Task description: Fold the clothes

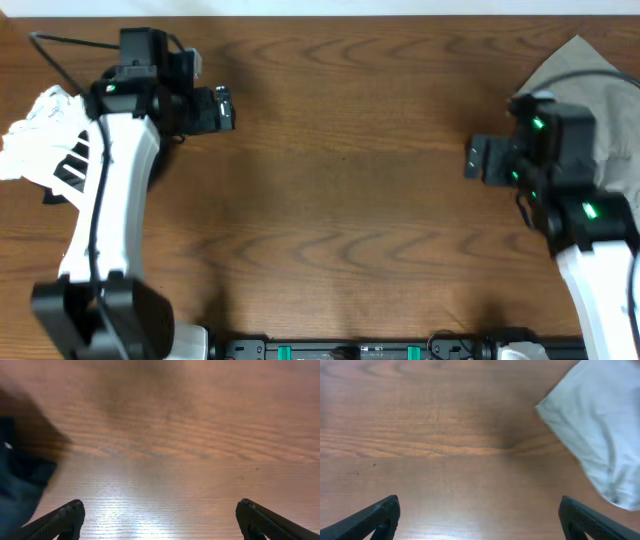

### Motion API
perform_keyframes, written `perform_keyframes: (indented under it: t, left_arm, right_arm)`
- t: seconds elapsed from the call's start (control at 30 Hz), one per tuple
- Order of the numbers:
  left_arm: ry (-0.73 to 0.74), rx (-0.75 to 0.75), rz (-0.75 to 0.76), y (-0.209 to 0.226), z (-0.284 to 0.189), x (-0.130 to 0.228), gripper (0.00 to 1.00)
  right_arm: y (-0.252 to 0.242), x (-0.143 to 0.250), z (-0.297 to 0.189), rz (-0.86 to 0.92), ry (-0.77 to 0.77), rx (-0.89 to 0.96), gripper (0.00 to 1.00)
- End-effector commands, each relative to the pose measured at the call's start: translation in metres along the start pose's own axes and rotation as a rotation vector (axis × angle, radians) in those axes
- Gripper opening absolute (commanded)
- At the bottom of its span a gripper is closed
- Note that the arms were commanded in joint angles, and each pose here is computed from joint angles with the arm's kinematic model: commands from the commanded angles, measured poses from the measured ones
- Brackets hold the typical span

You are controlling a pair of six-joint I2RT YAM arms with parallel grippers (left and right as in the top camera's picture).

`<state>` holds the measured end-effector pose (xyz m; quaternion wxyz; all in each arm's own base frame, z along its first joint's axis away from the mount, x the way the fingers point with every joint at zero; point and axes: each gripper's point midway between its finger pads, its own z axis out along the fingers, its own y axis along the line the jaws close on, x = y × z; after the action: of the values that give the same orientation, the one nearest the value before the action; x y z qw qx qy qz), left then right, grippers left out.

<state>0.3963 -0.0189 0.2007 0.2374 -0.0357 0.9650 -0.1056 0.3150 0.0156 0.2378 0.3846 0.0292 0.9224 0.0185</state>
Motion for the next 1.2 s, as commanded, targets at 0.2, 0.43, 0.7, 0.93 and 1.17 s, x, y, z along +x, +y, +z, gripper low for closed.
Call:
perform_keyframes:
  t: [0.2, 0.43, 0.7, 0.93, 1.17]
  left_arm:
    - [-0.174, 0.049, 0.123, -0.035, -0.073, 0.015, 0.98]
    - [-0.211, 0.063, 0.154, -0.040, -0.086, 0.053, 0.98]
    - [-0.318, 0.048, 0.170, -0.028, -0.089, 0.105, 0.98]
    - [-0.296, 0.038, 0.164, -0.021, -0.077, 0.126, 0.98]
    - [-0.273, 0.035, 0.161, -0.020, -0.072, 0.126, 0.98]
  right_arm:
    - [-0.030, 0.027, -0.072, 0.119, -0.106, 0.120, 0.99]
    - [-0.037, 0.076, -0.074, 0.202, -0.090, 0.126, 0.99]
    - [-0.040, 0.112, -0.060, 0.270, -0.064, 0.131, 0.99]
    - [-0.037, 0.116, -0.056, 0.283, -0.042, 0.116, 0.99]
    - [-0.037, 0.116, -0.056, 0.283, -0.042, 0.116, 0.99]
